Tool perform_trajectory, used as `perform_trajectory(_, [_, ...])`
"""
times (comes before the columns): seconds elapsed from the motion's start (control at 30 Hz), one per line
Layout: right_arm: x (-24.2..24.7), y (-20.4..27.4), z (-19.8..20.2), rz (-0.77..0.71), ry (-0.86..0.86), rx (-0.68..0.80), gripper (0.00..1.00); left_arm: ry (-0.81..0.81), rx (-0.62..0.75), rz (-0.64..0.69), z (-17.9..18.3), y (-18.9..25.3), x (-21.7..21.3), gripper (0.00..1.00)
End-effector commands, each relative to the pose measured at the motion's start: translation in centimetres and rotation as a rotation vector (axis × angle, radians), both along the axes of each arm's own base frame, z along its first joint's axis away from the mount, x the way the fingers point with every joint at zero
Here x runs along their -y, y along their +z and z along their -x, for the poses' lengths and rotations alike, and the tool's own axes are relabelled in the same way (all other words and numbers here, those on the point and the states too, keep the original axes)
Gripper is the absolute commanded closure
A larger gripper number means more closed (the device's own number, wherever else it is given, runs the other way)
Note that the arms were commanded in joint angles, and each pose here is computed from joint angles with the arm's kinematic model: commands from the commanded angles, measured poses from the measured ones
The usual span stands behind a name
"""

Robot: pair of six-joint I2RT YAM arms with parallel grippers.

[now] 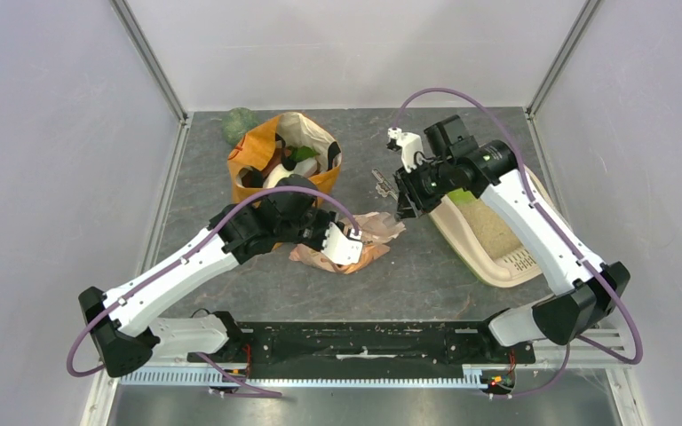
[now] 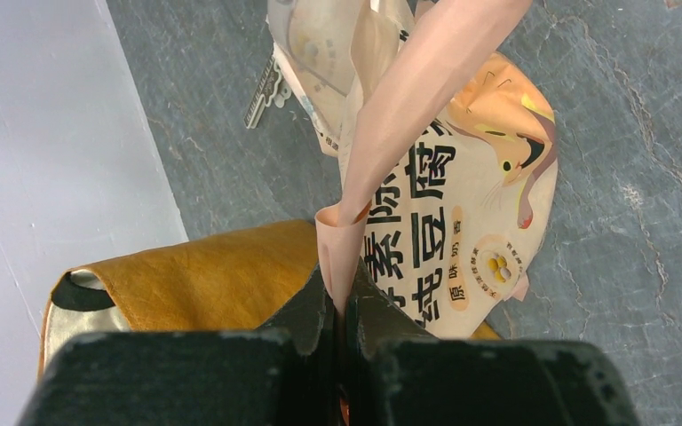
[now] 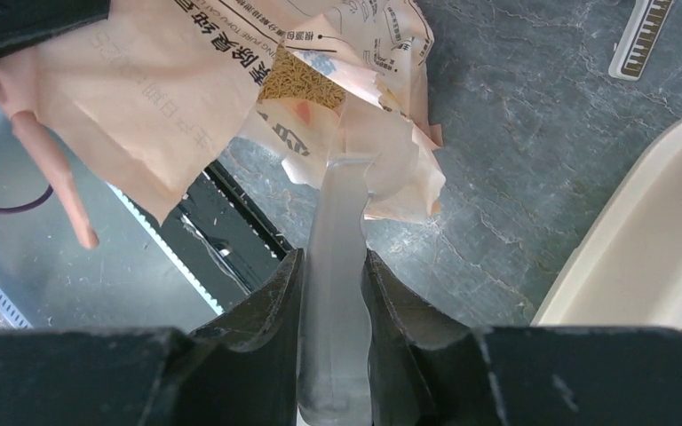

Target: Fill the litter box with clean litter

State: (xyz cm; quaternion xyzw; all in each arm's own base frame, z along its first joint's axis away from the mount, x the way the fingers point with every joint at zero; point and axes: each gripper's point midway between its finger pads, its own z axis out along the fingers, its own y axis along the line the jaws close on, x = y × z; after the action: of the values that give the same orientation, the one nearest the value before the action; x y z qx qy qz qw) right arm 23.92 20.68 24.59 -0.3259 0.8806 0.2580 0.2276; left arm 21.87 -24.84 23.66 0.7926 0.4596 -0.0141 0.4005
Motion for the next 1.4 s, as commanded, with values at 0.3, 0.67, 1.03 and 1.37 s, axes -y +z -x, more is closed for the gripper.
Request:
perform_trajectory(0.3, [-2.0, -5.4, -1.7, 0.181, -0.050, -0.009, 1.00, -0.049, 0.005, 0.109, 1.0, 2.2, 1.2, 0.98])
perform_trajectory(0.67, [-3.4, -10.1, -0.5, 0.168, -0.037, -0.090, 1.00, -0.056, -0.009, 0.094, 1.3, 1.3, 1.1, 0.98])
perform_trajectory(1.03, [-5.7, -9.5, 0.7, -0.289, -0.061, -0.377, 1.00, -0.046, -0.009, 0.094, 1.2, 1.3, 0.9, 0.98])
perform_trajectory(1.37, [-6.6, -9.6, -1.2, -0.552, -0.109, -0.474, 1.00, -0.049, -0.006, 0.091, 1.0, 1.5, 1.2, 0.98])
